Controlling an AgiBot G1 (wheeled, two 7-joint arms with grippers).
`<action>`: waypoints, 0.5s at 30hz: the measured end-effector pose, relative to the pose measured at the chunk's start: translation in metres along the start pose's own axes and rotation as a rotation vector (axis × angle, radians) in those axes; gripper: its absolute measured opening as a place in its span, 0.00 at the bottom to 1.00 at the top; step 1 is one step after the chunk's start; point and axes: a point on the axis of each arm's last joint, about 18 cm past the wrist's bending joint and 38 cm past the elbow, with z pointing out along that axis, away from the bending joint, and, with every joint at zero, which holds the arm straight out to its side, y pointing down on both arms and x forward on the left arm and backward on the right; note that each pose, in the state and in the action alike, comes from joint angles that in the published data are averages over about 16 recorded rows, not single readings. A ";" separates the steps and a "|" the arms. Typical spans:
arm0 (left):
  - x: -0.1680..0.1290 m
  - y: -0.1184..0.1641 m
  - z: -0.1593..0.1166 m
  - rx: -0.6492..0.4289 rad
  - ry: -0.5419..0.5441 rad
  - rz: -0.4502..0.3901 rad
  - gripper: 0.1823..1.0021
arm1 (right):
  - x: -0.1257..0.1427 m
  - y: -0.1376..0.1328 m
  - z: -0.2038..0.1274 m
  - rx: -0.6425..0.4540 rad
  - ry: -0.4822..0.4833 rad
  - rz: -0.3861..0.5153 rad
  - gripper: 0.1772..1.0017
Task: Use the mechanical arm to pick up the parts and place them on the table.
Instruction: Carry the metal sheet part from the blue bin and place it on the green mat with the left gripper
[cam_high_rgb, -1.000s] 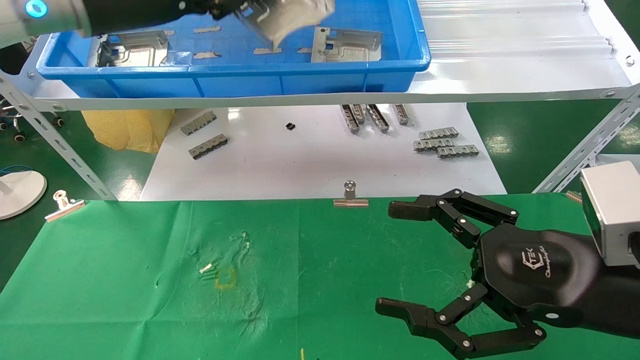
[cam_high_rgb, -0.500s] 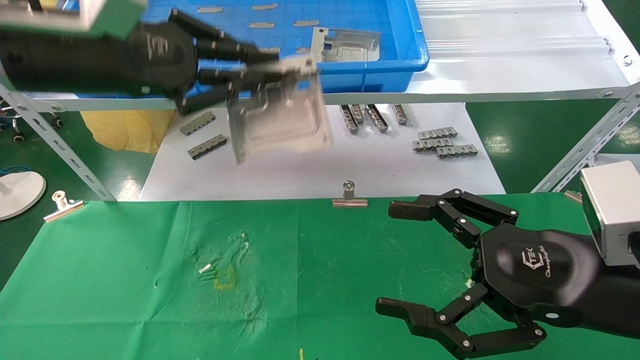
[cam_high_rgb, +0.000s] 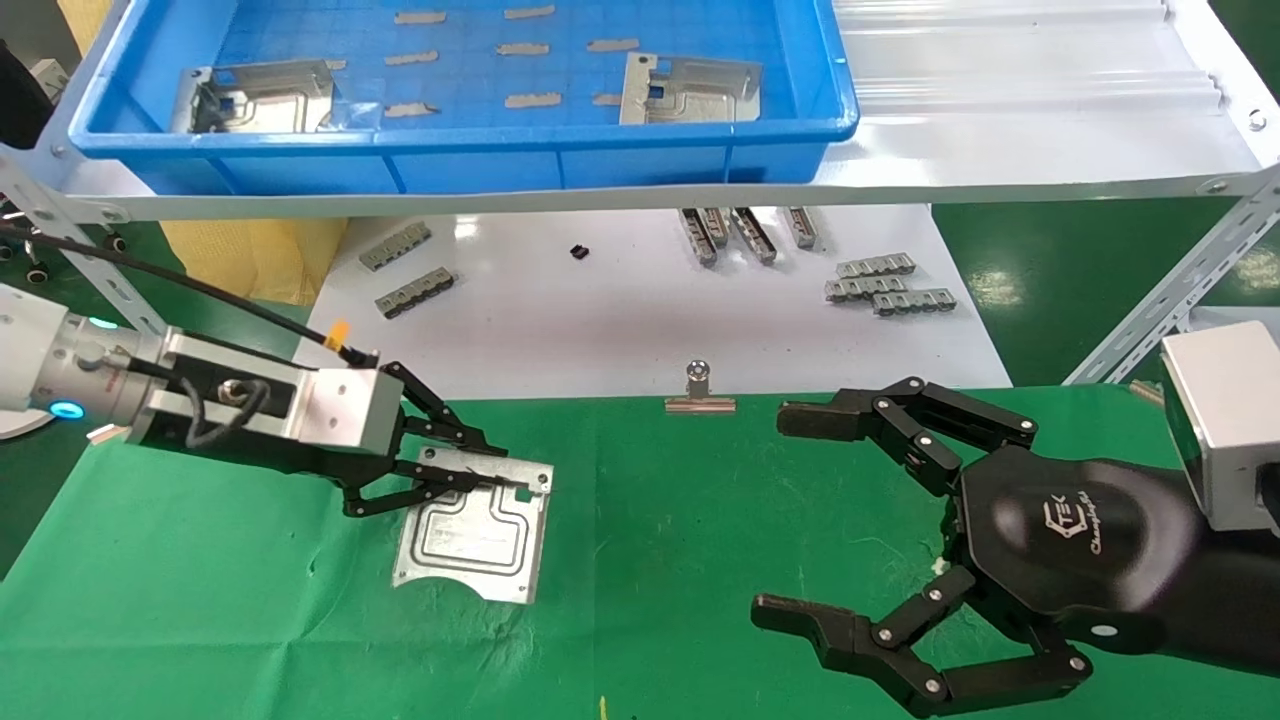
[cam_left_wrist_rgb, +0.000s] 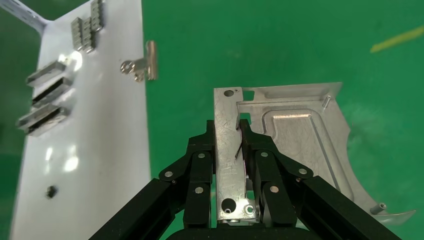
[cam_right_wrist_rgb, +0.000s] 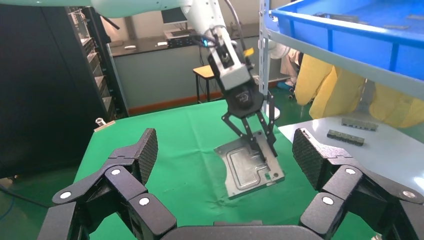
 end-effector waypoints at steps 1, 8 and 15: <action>0.004 0.004 0.004 -0.009 0.013 0.003 0.11 | 0.000 0.000 0.000 0.000 0.000 0.000 1.00; 0.018 0.023 0.019 -0.066 0.047 0.020 0.11 | 0.000 0.000 0.000 0.000 0.000 0.000 1.00; 0.021 0.040 0.027 -0.118 0.030 0.016 0.12 | 0.000 0.000 0.000 0.000 0.000 0.000 1.00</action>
